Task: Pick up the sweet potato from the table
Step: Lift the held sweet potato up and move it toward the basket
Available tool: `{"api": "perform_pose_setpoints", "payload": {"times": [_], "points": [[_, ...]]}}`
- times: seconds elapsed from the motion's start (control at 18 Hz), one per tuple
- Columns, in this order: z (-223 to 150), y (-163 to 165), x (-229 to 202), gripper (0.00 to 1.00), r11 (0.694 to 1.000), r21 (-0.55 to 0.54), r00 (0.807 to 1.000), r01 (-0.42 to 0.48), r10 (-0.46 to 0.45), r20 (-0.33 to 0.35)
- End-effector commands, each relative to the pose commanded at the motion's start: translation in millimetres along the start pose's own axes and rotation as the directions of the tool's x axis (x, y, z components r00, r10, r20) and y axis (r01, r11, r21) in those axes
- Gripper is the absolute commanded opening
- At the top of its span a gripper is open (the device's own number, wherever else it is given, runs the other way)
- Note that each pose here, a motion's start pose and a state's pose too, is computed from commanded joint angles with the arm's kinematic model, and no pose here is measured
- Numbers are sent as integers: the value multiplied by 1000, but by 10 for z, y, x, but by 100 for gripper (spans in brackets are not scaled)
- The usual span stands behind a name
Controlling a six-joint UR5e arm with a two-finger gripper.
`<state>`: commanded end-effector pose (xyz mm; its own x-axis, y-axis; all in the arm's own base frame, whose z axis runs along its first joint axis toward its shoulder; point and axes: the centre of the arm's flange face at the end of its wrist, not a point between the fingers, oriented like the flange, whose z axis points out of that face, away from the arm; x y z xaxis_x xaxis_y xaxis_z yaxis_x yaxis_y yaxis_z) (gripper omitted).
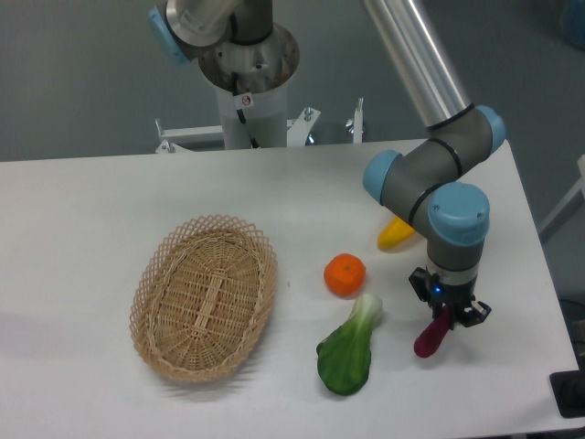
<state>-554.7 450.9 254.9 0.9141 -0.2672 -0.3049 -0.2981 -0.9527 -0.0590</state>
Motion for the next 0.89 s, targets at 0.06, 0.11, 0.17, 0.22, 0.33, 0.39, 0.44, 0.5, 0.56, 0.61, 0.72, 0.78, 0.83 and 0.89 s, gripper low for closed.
{"api": "perform_pose_setpoints", "payload": {"times": [0.06,0.11,0.17,0.22,0.33,0.39,0.44,0.5,0.56,0.61,0.72,0.78,0.83,0.89], "points": [[-145,-36,-43,21,999,32,1000,4,-5,17],[-271,-72,-60,21,998,67,999,15,-17,28],[-392,-103,-71,21,995,100,999,29,-33,36],[-516,-124,-75,21,991,124,998,50,-55,44],[-825,-170,-73,21,983,161,993,85,-96,64],[-983,-224,-46,21,976,195,991,100,-115,67],[-1123,-274,-20,21,965,235,989,118,-137,65],[-1252,-315,-1,21,954,265,985,139,-161,63],[-1323,-326,16,21,946,283,981,160,-183,57],[-1377,-337,32,21,942,290,979,170,-195,57],[-1469,-436,127,21,937,305,979,171,-196,52],[-1478,-482,164,21,934,310,978,179,-203,45],[-1544,-547,194,21,929,319,976,189,-214,44],[-1594,-613,229,21,922,328,973,203,-228,39]]}}
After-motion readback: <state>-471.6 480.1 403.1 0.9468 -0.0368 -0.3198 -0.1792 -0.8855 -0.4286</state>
